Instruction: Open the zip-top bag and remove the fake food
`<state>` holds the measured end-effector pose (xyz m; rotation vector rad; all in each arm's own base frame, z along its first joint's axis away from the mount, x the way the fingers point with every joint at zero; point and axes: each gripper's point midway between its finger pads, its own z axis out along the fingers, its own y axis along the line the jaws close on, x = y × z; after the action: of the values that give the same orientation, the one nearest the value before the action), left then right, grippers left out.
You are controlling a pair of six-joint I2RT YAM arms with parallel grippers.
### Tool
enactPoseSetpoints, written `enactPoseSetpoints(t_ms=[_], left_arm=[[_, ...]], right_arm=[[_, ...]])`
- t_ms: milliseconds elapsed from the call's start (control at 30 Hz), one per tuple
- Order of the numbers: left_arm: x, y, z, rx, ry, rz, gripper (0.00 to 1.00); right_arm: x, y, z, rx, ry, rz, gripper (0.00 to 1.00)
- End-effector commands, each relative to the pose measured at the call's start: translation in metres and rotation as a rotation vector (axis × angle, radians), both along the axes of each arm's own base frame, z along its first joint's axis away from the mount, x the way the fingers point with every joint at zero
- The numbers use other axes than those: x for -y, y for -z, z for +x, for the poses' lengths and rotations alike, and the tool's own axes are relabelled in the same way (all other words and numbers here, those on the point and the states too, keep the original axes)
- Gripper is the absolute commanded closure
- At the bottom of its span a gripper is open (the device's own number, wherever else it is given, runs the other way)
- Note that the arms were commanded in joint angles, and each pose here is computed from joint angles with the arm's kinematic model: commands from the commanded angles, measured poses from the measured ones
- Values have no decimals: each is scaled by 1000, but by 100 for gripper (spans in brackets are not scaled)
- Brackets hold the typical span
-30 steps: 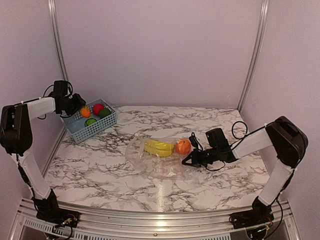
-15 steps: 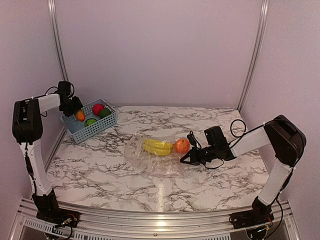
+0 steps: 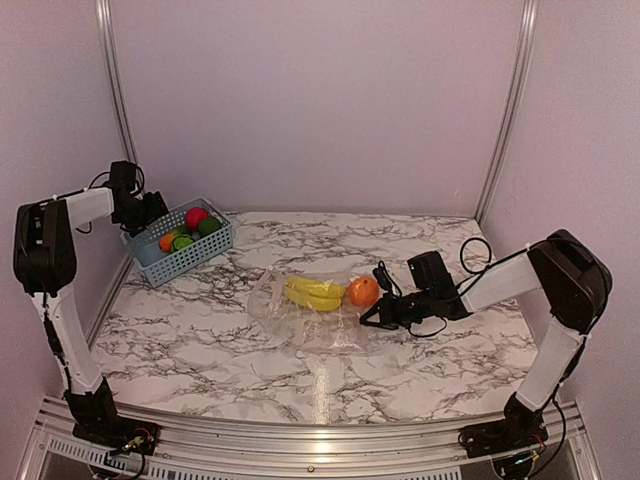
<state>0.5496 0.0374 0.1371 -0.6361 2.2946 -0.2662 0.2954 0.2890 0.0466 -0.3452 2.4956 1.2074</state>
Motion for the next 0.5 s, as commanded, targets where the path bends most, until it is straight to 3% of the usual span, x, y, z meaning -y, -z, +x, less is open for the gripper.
enactPoseSetpoints(t_ms=[0,200,467], left_arm=[[42,-46,-19,117,144,-70,15],[112,-29,-68,99,311,-196,16],[199,-4,-138,-5,542,-355,25]], right_arm=[[-9,-6,-1,26,-41,14,100],[-15,-10,-8,35,-78,26,100],[-10,-14,-23,18,-106,27,74]])
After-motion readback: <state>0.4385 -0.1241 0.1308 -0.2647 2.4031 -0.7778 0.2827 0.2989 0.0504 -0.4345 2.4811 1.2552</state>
